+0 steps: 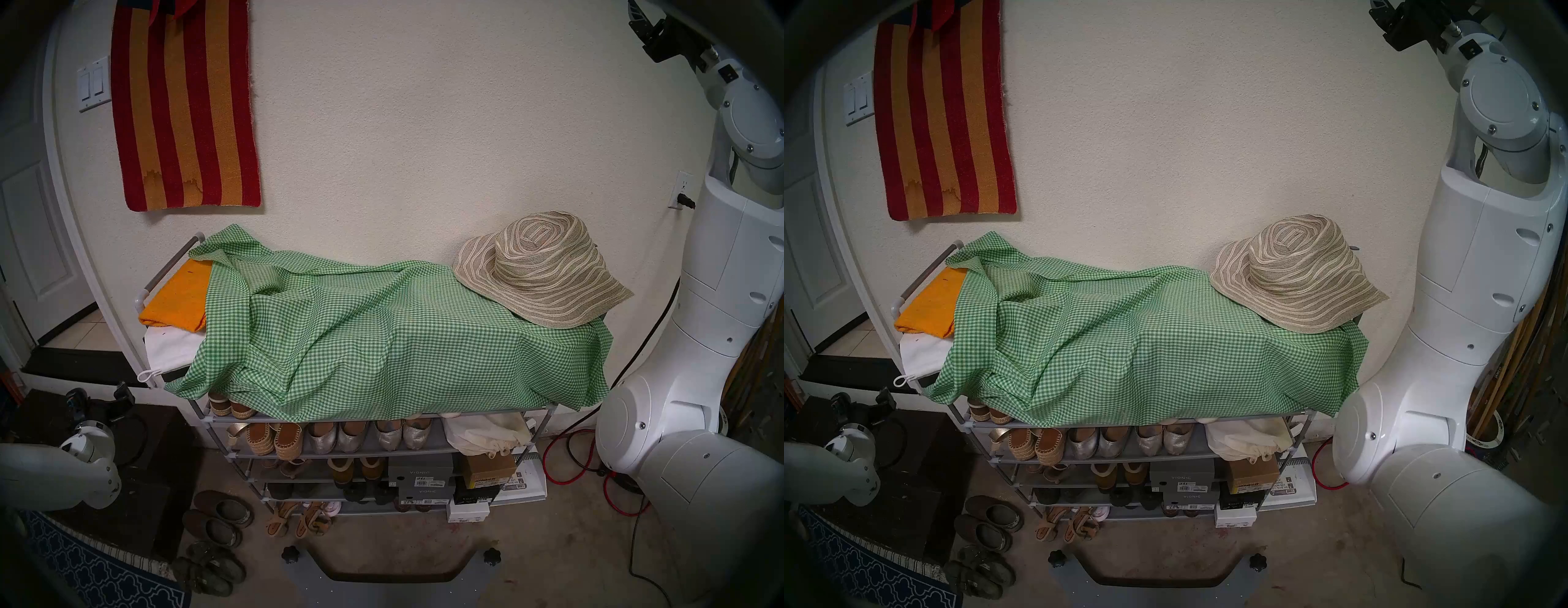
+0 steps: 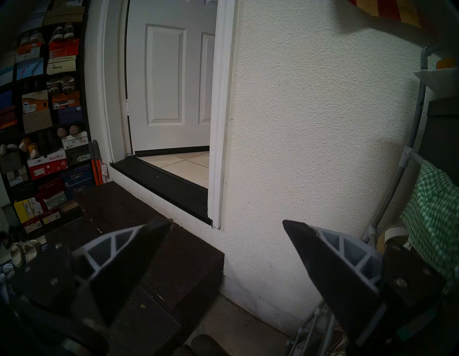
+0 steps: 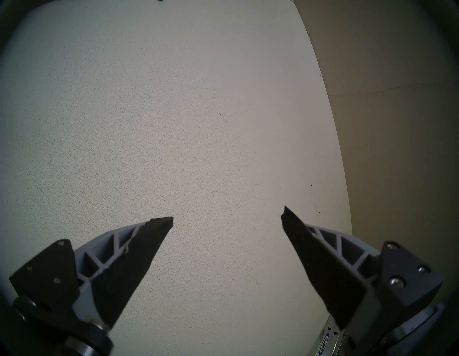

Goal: Lift the object off the cloth, cover the shoe rack with the cloth, put the object back

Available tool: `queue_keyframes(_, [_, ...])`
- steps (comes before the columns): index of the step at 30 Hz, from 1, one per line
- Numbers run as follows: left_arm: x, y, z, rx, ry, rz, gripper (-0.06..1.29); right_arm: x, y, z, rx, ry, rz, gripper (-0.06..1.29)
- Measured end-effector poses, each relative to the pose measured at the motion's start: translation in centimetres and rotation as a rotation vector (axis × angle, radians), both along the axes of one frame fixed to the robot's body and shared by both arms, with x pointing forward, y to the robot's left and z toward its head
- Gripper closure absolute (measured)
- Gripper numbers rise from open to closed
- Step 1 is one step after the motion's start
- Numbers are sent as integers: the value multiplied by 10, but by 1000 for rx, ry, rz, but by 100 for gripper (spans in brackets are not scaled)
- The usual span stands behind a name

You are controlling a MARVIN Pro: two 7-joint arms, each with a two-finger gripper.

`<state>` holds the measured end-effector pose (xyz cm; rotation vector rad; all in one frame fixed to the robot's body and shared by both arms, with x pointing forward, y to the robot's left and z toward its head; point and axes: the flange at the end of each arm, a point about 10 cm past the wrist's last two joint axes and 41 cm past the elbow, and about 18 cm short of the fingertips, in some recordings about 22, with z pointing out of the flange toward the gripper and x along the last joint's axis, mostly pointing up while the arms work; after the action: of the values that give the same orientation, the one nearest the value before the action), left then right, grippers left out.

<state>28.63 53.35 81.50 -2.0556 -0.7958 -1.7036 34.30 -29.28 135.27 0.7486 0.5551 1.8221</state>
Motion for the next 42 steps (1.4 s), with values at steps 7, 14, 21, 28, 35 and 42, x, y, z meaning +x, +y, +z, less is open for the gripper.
queue_keyframes(7, [0,0,0,0,0,0,-4,-2,-7,-1,57,8,1,-1])
queue_keyframes(14, [0,0,0,0,0,-1,-4,0,-41,-17,277,50,-4,-1])
queue_keyframes(21, [0,0,0,-1,0,-1,-4,8,-79,-57,559,150,28,-1])
queue_keyframes(28, [0,0,0,-1,0,-2,-4,24,-101,-112,800,303,64,-1])
queue_keyframes(35, [0,0,0,-1,0,-2,-4,43,-103,-180,1027,505,111,-1])
queue_keyframes(42, [0,0,0,-1,0,-2,-4,48,-85,-222,1190,629,180,-1])
